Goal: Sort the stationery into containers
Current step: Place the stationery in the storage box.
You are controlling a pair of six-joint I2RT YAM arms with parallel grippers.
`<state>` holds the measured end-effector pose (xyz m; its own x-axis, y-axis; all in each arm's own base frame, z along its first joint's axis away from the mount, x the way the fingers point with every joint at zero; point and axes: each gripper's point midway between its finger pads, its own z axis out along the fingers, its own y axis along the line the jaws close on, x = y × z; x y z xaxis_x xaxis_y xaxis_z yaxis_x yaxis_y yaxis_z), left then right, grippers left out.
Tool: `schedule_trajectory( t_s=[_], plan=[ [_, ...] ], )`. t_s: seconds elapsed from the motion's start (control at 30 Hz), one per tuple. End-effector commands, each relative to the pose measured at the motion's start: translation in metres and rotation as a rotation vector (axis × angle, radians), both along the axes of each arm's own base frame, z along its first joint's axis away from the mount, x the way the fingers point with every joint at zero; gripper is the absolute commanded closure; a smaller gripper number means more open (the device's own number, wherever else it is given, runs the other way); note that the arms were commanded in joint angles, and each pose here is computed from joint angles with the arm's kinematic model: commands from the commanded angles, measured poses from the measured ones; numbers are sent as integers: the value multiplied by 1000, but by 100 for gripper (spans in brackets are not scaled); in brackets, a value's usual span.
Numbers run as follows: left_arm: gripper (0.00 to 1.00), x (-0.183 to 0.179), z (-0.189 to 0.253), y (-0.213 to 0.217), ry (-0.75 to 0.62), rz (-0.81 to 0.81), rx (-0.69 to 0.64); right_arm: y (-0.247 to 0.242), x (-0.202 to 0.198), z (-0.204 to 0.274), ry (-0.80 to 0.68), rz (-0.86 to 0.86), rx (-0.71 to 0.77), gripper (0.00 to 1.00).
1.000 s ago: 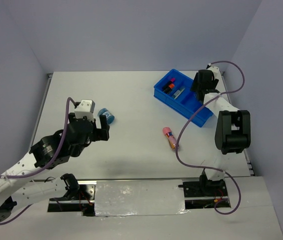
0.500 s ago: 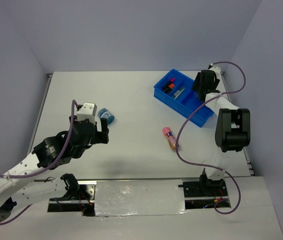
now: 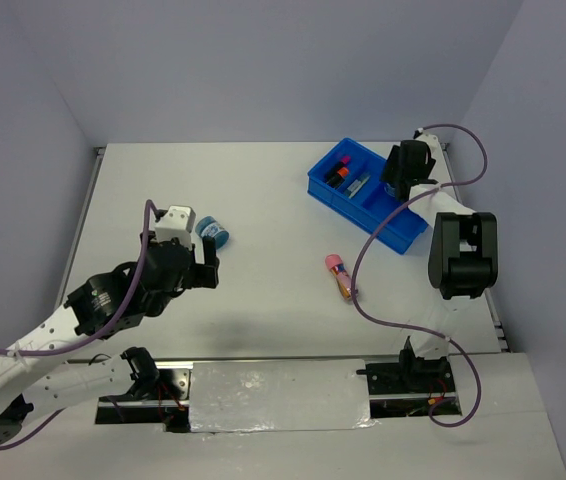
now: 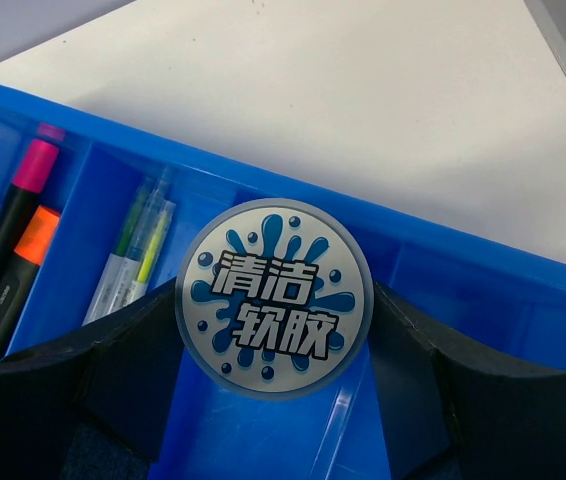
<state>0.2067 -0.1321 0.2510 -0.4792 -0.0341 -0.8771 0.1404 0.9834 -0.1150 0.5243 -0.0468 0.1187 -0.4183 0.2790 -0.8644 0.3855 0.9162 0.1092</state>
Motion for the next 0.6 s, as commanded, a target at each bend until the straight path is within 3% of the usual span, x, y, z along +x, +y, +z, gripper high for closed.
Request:
schedule_trajectory(
  t_s=[0.0,0.07,0.1,0.13,0.43,0.57],
  plan=[
    [1,2,1,-4,-13,-21,4,-1,22,45,-141,-5,7,35],
    [1,2,0,-4,-9,-16,2,-1,21,51,-150,-10,11,20],
    [1,3,0,-4,-9,-11,0,-1,20,52,-149,-7,9,18],
    [1,2,-2,-3,0,-4,3,-1,20,53,-149,-10,11,1],
    [1,14,-16,8,36,198,-4,5,10,83,-156,-11,63,0],
    [0,53,-20,10,85,358,-97,44,-31,128,-164,50,171,0]
  ],
)
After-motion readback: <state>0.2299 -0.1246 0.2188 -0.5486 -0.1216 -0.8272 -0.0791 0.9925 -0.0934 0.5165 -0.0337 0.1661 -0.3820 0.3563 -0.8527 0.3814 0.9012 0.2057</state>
